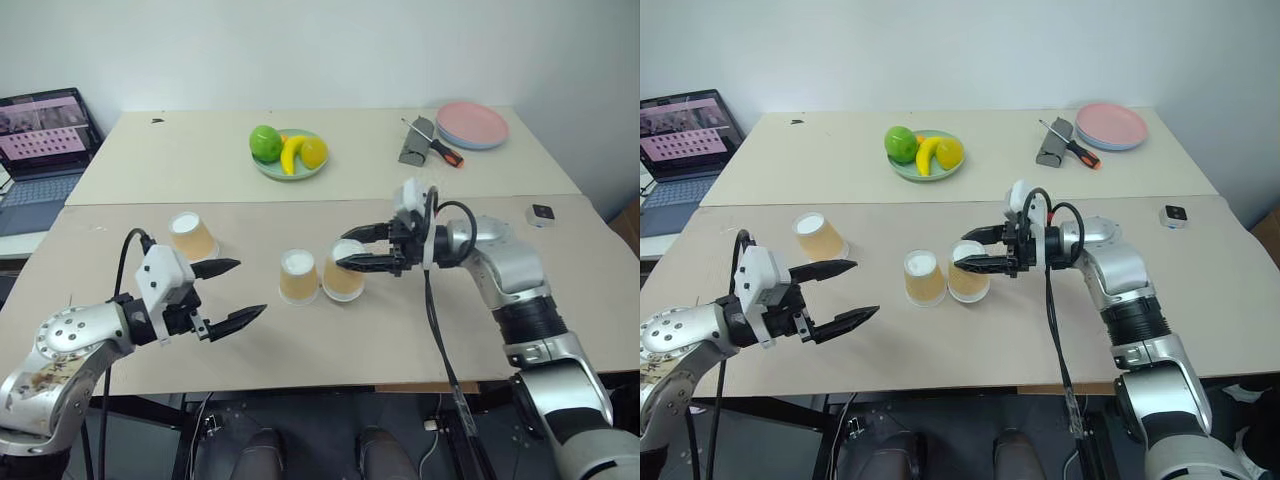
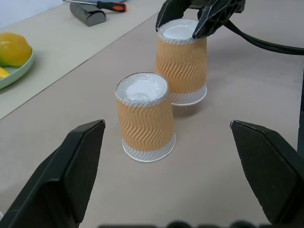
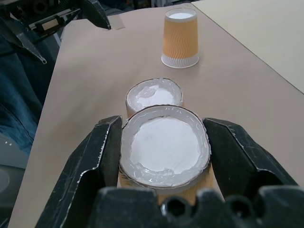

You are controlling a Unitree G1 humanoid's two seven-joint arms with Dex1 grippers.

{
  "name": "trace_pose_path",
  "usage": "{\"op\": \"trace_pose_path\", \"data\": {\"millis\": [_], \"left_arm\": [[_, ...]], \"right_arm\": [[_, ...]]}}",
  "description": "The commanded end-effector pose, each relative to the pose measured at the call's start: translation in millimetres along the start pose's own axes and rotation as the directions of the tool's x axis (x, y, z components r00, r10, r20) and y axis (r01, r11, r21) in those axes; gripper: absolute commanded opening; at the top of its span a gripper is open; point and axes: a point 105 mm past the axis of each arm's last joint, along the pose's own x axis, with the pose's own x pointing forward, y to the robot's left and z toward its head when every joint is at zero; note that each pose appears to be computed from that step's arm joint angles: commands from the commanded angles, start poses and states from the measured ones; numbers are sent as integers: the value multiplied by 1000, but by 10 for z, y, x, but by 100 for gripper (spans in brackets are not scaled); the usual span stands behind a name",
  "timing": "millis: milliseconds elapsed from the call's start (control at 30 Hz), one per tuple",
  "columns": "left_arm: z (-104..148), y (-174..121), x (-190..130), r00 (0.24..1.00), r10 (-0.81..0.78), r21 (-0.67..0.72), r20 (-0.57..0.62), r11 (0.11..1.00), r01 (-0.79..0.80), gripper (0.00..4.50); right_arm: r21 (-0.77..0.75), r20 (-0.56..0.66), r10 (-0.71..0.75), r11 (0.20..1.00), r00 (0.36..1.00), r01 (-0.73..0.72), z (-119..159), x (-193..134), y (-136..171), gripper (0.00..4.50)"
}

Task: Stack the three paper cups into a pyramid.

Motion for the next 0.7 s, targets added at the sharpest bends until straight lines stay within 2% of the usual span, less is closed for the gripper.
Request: {"op": "trace_pose_path", "data": {"millis": [33, 533, 600, 667, 700], "left_arm": [[143, 2, -46, 1000, 9, 53, 27, 999, -10, 450], [168, 12, -56, 1000, 10, 60, 27, 998, -11, 450], [167, 11, -58, 1000, 11, 61, 26, 998, -13, 450], [168, 10, -57, 1000, 12, 61, 26, 998, -14, 450], [169, 8, -56, 1000, 13, 61, 27, 998, -15, 450]], "right_arm": [[-44, 26, 6, 999, 1000, -5, 72, -8, -12, 288], [-8, -19, -23, 1000, 1000, 22, -224, 47, -163, 288], [-9, -15, -25, 1000, 1000, 24, -222, 55, -177, 365], [-19, -11, -28, 999, 1000, 28, -215, 57, -191, 426], [-27, -13, -35, 999, 999, 35, -216, 56, -203, 442]]}}
